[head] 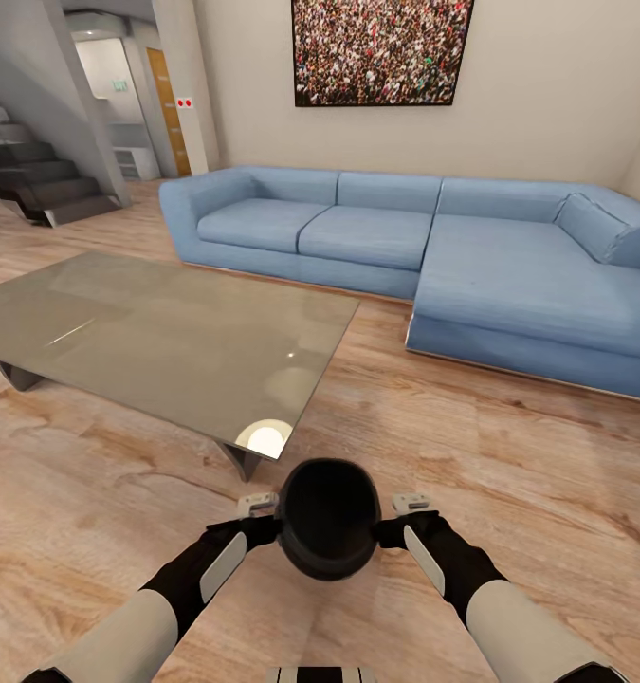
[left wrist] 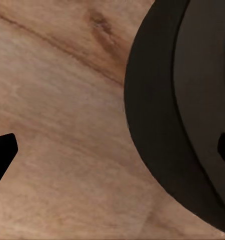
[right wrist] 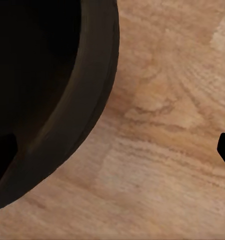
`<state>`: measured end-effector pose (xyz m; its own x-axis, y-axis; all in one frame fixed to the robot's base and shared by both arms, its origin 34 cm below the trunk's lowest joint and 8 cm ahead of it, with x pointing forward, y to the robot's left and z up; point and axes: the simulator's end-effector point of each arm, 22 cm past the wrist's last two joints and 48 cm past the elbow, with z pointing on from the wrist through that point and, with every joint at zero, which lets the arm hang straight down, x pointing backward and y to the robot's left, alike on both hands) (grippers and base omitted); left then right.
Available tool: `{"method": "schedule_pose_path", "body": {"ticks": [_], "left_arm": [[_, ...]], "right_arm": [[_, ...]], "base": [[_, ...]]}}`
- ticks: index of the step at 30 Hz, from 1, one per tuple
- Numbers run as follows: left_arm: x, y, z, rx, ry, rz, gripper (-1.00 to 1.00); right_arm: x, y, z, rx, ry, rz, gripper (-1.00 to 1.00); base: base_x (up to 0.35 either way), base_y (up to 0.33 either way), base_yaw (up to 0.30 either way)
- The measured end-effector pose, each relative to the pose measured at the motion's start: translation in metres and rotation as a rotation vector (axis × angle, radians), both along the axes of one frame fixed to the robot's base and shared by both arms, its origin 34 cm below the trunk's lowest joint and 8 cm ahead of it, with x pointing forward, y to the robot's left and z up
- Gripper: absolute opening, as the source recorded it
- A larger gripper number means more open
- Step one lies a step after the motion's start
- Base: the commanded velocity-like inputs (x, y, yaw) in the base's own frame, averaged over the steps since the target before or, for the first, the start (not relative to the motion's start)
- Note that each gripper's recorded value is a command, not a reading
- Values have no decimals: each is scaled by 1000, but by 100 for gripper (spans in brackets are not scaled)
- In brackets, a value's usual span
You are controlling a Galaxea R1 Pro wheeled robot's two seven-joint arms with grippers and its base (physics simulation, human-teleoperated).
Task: Place each of the two pumpkins and all three candles from the living room inside a cabinet in the living room (use any cabinet), then make sure every cabinet is closed, and position the cauldron so it is next to a table in the living room.
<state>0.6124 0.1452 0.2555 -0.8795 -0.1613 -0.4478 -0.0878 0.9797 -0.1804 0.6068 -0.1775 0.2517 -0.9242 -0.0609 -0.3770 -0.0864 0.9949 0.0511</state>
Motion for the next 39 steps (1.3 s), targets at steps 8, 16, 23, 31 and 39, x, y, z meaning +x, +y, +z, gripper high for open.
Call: {"method": "schedule_pose_path", "body": {"ticks": [8,16,23,31,39], "left_arm": [[2,3,0,1,-7,7,100],[3,3,1,0,-14,9,100],[8,4,4,-1,-44,22,100],[12,7,18,7,-65,23,100],[-59,80,-36,139,111,71,100]], "right_arm": [[0,0,0,1,0,1,100],[0,-1,0,-1,0,0,100],[0,-3,0,-1,1,-3,100],[6,-4,16,2,-27,-8,100],[-51,-32,-29,-53,59,-44,100]], "base": [[-251,0,0],[-109,0,0],[-1,0,0],[0,0,0],[0,0,0]]}}
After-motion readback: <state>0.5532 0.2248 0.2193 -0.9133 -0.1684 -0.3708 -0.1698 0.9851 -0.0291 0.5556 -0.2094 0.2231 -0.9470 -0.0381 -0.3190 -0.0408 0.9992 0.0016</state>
